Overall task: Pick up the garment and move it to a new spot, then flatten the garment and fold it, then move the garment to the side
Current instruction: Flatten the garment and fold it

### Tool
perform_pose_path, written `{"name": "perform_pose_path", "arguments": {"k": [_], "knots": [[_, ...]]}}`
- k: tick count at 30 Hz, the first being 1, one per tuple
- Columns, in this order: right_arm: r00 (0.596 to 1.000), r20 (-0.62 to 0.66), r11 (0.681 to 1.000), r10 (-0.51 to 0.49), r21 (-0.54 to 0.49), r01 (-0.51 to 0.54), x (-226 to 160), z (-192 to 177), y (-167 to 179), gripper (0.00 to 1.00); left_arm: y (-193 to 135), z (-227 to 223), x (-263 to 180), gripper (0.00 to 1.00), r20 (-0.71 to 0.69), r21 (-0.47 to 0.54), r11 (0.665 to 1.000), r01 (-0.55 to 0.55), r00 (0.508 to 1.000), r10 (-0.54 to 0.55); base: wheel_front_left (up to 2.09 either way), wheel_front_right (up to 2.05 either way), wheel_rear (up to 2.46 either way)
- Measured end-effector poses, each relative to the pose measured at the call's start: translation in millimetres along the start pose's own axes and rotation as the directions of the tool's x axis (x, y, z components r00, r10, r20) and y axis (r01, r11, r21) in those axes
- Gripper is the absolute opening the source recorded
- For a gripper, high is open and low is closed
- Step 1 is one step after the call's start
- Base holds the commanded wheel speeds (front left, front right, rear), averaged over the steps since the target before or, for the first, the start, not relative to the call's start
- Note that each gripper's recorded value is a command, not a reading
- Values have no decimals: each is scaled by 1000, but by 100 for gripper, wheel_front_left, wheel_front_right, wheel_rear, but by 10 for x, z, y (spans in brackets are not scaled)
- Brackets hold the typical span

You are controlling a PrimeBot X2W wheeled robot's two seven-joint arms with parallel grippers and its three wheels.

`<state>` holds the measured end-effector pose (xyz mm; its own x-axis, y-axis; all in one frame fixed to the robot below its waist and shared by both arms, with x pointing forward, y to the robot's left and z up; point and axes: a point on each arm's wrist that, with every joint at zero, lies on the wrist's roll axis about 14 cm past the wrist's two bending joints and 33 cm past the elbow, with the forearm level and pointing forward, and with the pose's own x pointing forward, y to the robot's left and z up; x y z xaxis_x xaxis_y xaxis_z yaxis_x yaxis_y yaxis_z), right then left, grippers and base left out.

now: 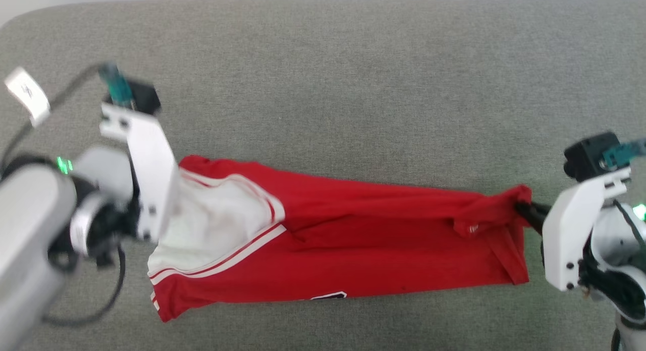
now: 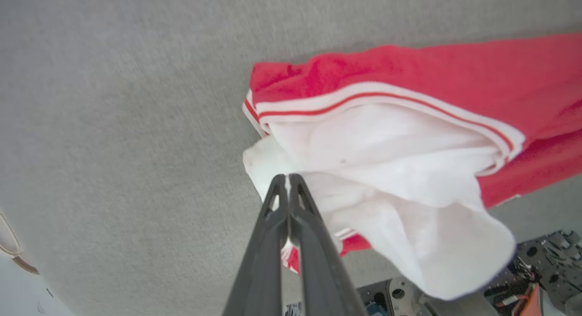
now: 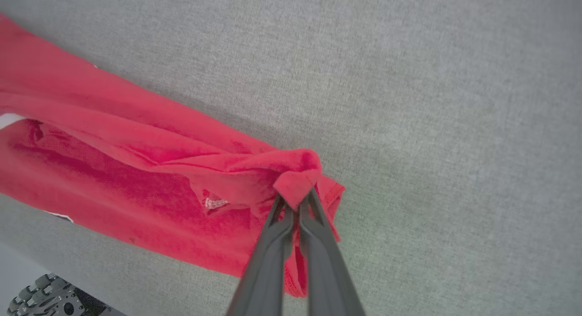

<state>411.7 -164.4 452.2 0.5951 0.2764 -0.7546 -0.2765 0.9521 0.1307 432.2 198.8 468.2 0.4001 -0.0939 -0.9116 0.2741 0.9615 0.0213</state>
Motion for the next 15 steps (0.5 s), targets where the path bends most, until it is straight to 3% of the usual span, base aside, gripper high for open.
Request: {"name": "perform_pose_path", "arguments": {"k": [4, 10, 11, 13, 14, 15], "knots": [[998, -58, 999, 11, 33, -9, 40, -246, 27, 0, -146, -459, 67, 0, -90, -28, 999, 30, 995, -33, 0, 0, 0], [990, -129, 996, 50, 80, -40, 162, -501, 135, 0, -205, -721, 252, 0, -130, -116, 992, 59, 989, -74, 0, 0, 0], [990, -133, 996, 49, 82, -38, 178, -527, 134, 7, -195, -729, 275, 14, -124, -130, 990, 62, 989, -78, 0, 0, 0], [990, -129, 996, 50, 86, -39, 192, -544, 139, 46, -185, -736, 306, 23, -114, -156, 986, 65, 990, -83, 0, 0, 0], [991, -126, 996, 51, 85, -40, 200, -547, 146, 89, -167, -743, 312, 32, -107, -157, 986, 62, 991, -80, 0, 0, 0], [991, -121, 995, 53, 86, -42, 202, -545, 153, 100, -149, -737, 309, 70, -94, -152, 986, 61, 993, -76, 0, 0, 0]]}}
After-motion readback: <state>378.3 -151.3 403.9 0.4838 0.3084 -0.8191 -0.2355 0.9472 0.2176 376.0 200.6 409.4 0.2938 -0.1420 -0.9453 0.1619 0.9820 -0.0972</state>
